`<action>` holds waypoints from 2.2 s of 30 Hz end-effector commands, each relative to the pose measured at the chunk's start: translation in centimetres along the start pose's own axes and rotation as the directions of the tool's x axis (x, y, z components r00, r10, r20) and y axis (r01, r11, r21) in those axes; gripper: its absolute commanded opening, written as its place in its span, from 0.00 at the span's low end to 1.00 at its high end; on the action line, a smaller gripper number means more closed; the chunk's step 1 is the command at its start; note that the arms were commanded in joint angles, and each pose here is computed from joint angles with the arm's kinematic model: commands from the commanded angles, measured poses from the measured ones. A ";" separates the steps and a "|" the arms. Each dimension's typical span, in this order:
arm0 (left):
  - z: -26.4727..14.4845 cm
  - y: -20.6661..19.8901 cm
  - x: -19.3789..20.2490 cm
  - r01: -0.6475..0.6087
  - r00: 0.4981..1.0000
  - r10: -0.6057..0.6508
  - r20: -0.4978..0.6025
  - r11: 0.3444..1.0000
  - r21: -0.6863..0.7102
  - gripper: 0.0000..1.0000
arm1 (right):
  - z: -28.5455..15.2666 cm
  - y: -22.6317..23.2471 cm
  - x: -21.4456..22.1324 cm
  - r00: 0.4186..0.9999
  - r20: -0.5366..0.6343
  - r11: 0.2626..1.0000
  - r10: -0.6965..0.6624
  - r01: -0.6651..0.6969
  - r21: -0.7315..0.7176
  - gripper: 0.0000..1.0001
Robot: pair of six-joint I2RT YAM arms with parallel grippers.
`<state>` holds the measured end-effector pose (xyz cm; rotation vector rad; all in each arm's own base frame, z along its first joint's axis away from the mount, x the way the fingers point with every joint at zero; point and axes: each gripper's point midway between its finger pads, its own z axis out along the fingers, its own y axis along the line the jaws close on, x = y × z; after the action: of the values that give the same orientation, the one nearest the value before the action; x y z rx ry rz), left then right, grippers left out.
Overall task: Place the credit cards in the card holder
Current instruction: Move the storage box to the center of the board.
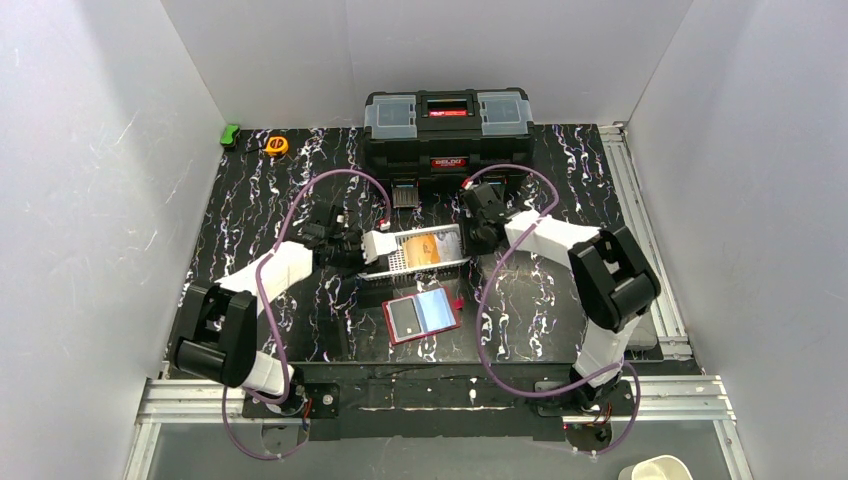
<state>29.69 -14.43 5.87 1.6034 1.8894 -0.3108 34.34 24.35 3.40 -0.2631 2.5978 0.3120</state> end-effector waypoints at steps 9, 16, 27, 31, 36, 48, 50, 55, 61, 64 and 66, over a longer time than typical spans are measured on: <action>-1.4 -4.9 0.1 -0.028 0.999 0.022 0.040 0.989 0.147 0.24 | -3.8 1.0 6.9 0.998 -0.049 1.000 0.029 -0.030 -0.009 0.36; -3.4 -6.0 -1.1 -0.017 0.997 0.006 0.082 0.991 0.134 0.24 | -5.0 0.5 6.3 1.000 -0.023 1.000 0.016 -0.016 0.018 0.44; -5.2 -3.7 -3.7 -0.015 0.993 0.007 0.120 0.998 0.065 0.23 | -11.0 2.6 -3.2 0.979 0.198 0.998 0.039 -0.028 -0.058 0.98; -5.7 -3.0 -4.7 -0.025 0.989 0.018 0.147 0.999 0.044 0.24 | -12.5 2.5 -4.4 0.958 0.162 0.946 0.238 -0.191 -0.263 0.98; -5.2 -2.5 -5.2 -0.043 0.983 0.038 0.179 0.999 0.023 0.24 | -12.5 4.1 -4.5 0.980 0.152 0.970 0.129 -0.094 -0.223 0.98; -5.6 0.6 -4.2 0.118 0.974 -0.110 0.199 0.993 -0.030 0.22 | -7.9 14.0 -1.6 0.963 0.126 0.971 -0.239 0.239 0.019 0.85; -6.0 0.8 -3.5 0.140 0.973 -0.129 0.193 0.989 -0.043 0.21 | -7.0 14.5 -1.2 0.957 0.114 0.963 -0.268 0.262 0.062 0.86; -7.2 1.9 -2.5 0.204 0.964 -0.187 0.191 0.976 -0.073 0.21 | -4.4 14.2 -0.6 0.947 0.060 0.935 -0.316 0.300 0.189 0.84; -8.2 1.7 -1.5 0.245 0.958 -0.234 0.168 0.968 -0.050 0.20 | -2.3 14.7 0.4 0.940 0.018 0.918 -0.340 0.328 0.223 0.82; -8.4 1.4 -1.4 0.243 0.959 -0.231 0.166 0.969 -0.050 0.20 | -1.5 14.8 0.9 0.940 -0.009 0.915 -0.341 0.334 0.225 0.77; -8.5 1.4 -1.4 0.245 0.958 -0.233 0.167 0.968 -0.052 0.20 | -1.3 14.8 1.4 0.941 -0.028 0.916 -0.337 0.335 0.223 0.75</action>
<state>28.19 -9.15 10.52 1.2548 2.0601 -0.4105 30.03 38.97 8.38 -0.5803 2.4375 0.0130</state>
